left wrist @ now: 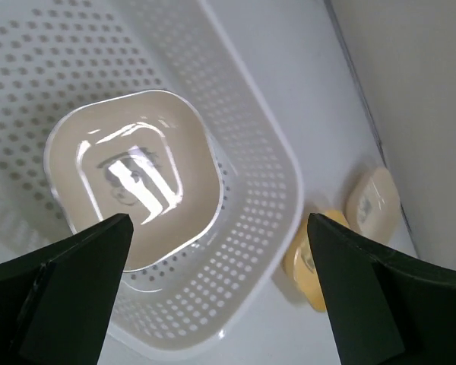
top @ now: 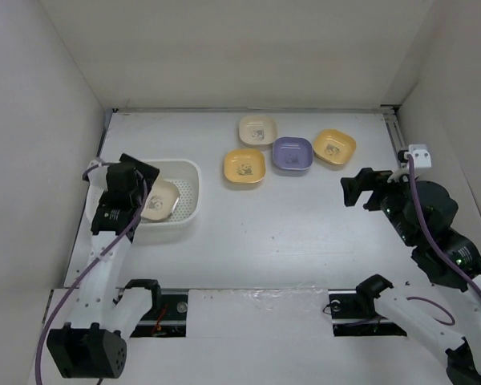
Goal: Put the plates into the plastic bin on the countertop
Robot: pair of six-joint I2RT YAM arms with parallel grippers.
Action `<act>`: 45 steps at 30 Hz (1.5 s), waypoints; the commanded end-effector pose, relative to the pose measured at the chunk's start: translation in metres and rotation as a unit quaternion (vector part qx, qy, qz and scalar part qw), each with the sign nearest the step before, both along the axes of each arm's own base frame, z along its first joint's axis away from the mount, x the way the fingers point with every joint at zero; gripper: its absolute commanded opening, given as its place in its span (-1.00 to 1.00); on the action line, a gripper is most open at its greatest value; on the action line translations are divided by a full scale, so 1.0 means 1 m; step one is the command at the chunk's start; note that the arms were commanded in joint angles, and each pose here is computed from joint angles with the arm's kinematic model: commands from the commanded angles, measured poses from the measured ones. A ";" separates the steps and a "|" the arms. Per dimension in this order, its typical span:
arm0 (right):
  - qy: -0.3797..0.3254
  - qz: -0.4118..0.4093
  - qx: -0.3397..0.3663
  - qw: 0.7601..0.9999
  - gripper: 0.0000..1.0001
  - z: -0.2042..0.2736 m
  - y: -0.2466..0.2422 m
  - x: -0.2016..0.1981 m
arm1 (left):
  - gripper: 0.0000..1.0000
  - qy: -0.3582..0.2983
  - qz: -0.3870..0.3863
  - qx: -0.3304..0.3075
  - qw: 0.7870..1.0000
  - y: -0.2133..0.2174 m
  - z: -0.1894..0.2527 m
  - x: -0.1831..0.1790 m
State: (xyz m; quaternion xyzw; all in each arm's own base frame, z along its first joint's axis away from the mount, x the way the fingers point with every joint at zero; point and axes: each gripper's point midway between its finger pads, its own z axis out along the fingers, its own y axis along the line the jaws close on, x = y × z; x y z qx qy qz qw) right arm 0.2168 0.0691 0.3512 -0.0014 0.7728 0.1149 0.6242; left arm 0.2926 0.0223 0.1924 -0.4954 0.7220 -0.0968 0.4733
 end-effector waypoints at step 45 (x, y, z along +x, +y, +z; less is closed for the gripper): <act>-0.005 0.005 -0.006 1.000 1.00 0.000 0.001 0.003 | -1.00 0.230 -0.429 0.152 0.860 -0.333 -0.177 0.092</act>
